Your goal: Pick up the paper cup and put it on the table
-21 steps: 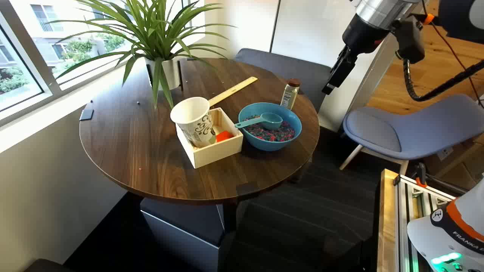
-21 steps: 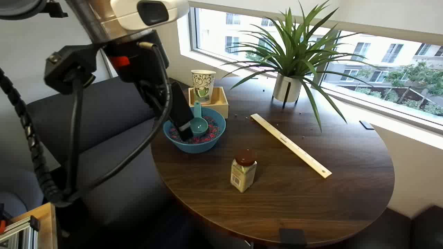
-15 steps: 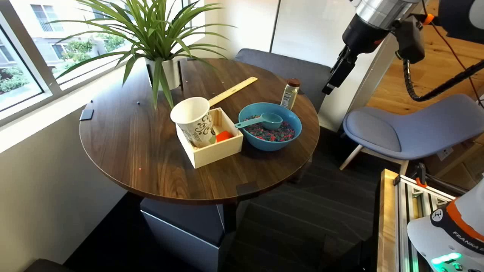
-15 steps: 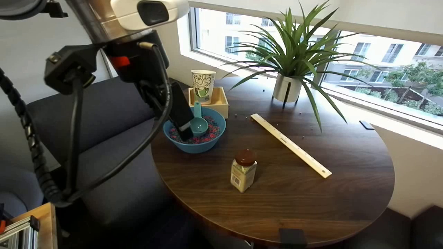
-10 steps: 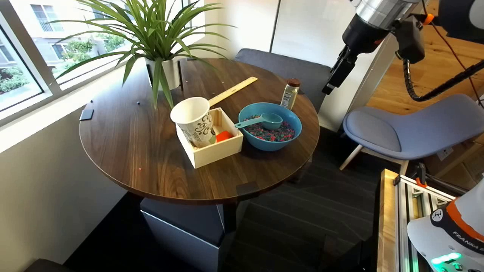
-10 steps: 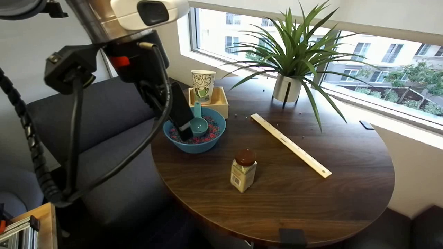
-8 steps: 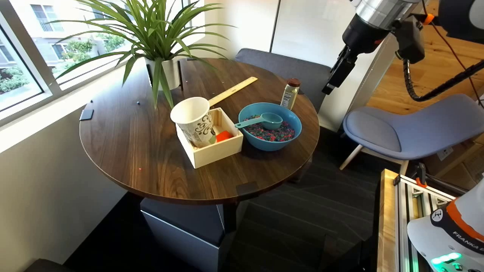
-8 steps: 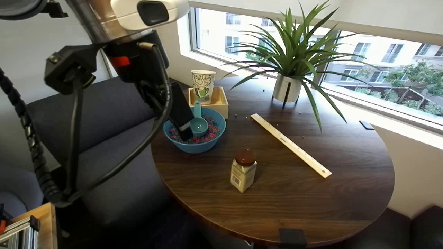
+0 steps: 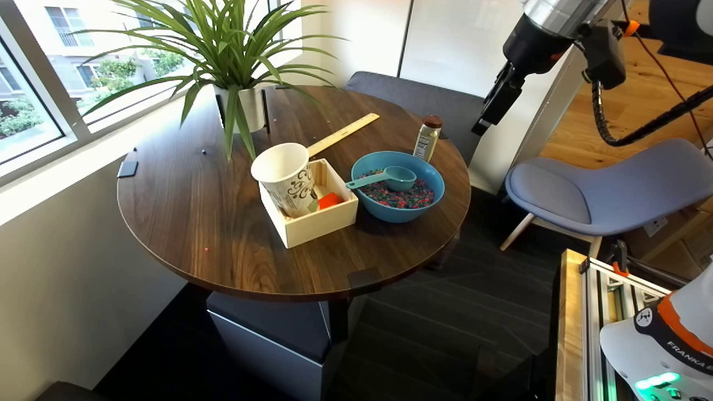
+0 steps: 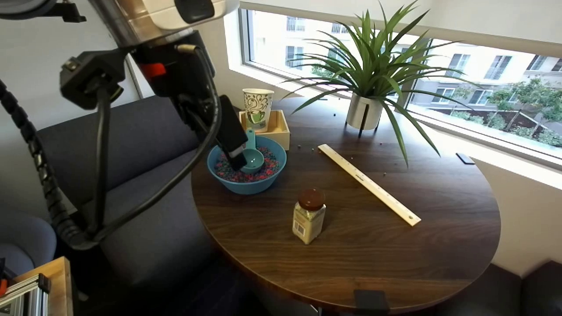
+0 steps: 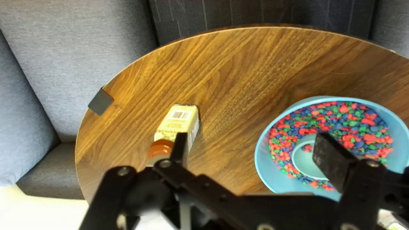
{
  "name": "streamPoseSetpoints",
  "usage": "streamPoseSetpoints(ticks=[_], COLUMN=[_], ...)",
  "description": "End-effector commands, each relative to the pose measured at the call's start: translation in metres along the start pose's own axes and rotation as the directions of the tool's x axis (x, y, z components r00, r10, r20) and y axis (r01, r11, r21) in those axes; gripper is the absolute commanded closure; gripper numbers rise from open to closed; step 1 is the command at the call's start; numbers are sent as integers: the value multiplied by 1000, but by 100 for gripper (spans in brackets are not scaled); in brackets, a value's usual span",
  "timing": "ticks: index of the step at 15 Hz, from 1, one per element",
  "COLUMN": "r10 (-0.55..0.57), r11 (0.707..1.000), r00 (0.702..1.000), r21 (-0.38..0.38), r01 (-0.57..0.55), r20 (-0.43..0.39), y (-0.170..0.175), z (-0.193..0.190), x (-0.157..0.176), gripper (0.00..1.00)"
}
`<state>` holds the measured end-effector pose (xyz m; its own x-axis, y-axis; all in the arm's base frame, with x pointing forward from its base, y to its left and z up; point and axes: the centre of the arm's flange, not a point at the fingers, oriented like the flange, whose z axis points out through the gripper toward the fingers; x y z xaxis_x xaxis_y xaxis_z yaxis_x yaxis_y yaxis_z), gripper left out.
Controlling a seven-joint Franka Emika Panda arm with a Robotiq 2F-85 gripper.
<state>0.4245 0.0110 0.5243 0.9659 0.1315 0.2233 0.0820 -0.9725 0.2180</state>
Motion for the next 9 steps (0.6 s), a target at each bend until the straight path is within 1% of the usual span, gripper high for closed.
streamPoseSetpoints(ticks=[1, 3, 5, 7, 9], r10=[-52, -88, -115, -99, -86], r11=[998, 995, 991, 991, 994], r00=[996, 989, 983, 989, 996], r21=[20, 37, 56, 82, 71], r01=[53, 93, 124, 108, 87], r20=[-66, -122, -144, -109, -17], y=[-15, -32, -55, -87, -117], z=[-32, -58, -76, -79, -69], x=[37, 63, 95, 133, 158], gripper=[0, 0, 0, 0, 0])
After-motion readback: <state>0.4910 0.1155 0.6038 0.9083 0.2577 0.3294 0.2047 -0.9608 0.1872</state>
